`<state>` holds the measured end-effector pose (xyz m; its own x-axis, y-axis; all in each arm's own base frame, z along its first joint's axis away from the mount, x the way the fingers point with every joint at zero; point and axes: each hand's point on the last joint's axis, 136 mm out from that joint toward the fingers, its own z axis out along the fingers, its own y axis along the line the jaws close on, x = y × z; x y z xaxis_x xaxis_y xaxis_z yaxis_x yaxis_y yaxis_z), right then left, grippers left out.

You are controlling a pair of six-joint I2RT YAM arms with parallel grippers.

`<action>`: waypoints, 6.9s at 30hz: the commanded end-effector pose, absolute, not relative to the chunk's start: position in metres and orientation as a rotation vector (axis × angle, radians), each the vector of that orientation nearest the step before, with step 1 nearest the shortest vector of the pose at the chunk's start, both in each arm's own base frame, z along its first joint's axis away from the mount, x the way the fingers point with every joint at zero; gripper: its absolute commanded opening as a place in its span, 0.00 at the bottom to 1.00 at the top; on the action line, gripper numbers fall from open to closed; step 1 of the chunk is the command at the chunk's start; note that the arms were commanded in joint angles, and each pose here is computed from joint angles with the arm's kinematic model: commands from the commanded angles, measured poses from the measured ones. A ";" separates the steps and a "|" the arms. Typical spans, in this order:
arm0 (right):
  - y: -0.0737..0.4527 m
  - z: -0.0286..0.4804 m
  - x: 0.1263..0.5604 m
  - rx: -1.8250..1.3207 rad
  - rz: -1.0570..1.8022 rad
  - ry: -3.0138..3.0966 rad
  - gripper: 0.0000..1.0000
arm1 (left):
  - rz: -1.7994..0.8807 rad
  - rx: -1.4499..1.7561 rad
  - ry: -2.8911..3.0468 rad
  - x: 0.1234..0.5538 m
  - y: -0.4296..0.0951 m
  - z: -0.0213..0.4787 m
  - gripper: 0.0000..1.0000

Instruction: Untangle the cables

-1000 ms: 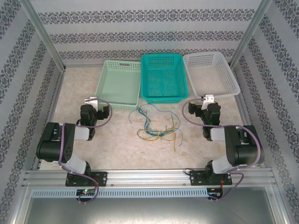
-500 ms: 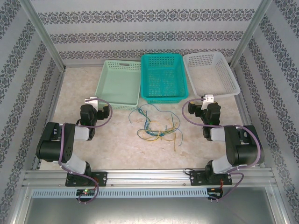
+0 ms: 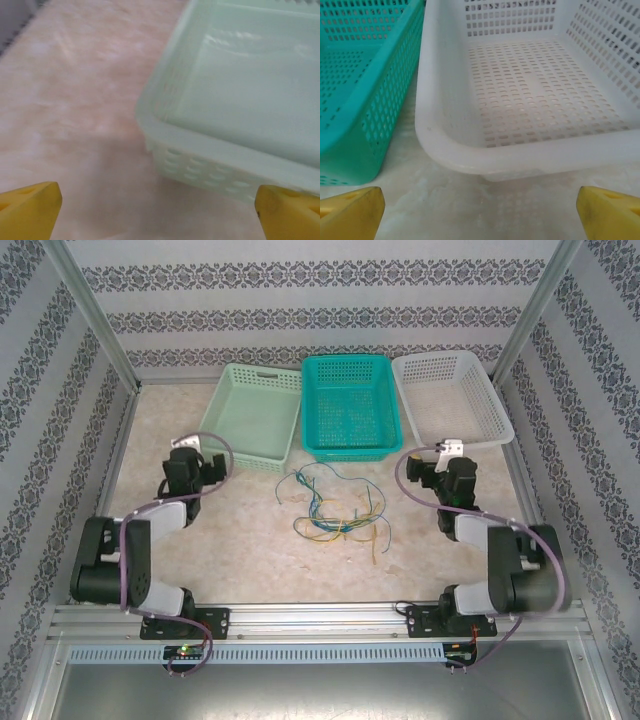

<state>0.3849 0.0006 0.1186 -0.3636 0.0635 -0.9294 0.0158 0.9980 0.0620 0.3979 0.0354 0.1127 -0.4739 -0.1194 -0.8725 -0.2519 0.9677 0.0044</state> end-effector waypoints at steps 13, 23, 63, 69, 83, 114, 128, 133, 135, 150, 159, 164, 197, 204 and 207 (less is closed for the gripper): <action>0.038 0.185 0.361 0.215 0.249 2.178 0.87 | 0.040 -0.476 2.156 0.353 0.035 0.159 1.00; 0.076 0.195 0.415 0.158 0.196 2.338 0.81 | -0.148 0.180 2.292 0.417 -0.076 0.185 0.99; 0.099 0.145 0.400 0.098 0.166 2.611 0.72 | -0.295 0.089 2.774 0.440 -0.134 0.063 0.04; 0.106 0.143 0.354 0.084 0.152 2.597 0.70 | -0.424 -0.167 2.743 0.447 -0.135 0.064 0.00; 0.129 0.095 0.263 0.227 0.288 2.727 0.55 | -0.593 -0.342 2.668 0.453 -0.160 0.087 0.14; 0.176 0.141 0.288 0.110 0.432 2.530 0.00 | -0.448 0.064 2.402 0.420 -0.169 0.171 0.88; 0.221 0.211 0.291 -0.208 0.591 2.375 0.00 | -0.983 0.606 2.036 0.375 -0.289 0.255 0.87; 0.221 0.214 0.300 -0.131 0.582 2.330 0.00 | -1.176 0.604 2.107 0.372 -0.316 0.231 0.77; 0.218 0.217 0.302 -0.096 0.584 2.302 0.00 | -1.185 0.614 2.133 0.367 -0.322 0.221 0.77; 0.195 0.241 0.301 0.041 0.622 2.145 0.00 | -1.244 0.736 2.222 0.340 -0.342 0.187 0.44; 0.184 0.257 0.299 0.125 0.684 2.090 0.00 | -1.182 0.742 2.292 0.340 -0.340 0.163 0.00; 0.164 0.269 0.296 0.196 0.710 2.051 0.00 | -1.112 0.709 2.338 0.344 -0.332 0.151 0.00; 0.161 0.257 0.316 0.281 0.695 2.045 0.00 | -0.849 0.635 2.292 0.353 -0.299 0.180 1.00; 0.169 0.247 0.321 0.315 0.729 2.093 0.00 | -0.820 0.708 2.125 0.343 -0.291 0.216 1.00; 0.176 0.243 0.324 0.337 0.780 2.130 0.00 | -0.915 0.858 2.061 0.330 -0.306 0.221 1.00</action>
<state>0.3186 0.1682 0.2293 -0.6209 0.4409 -0.6482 -0.0263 0.8146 0.5794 0.3399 -0.2902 0.2115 -0.6128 0.2250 -0.7575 0.6806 0.6375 -0.3611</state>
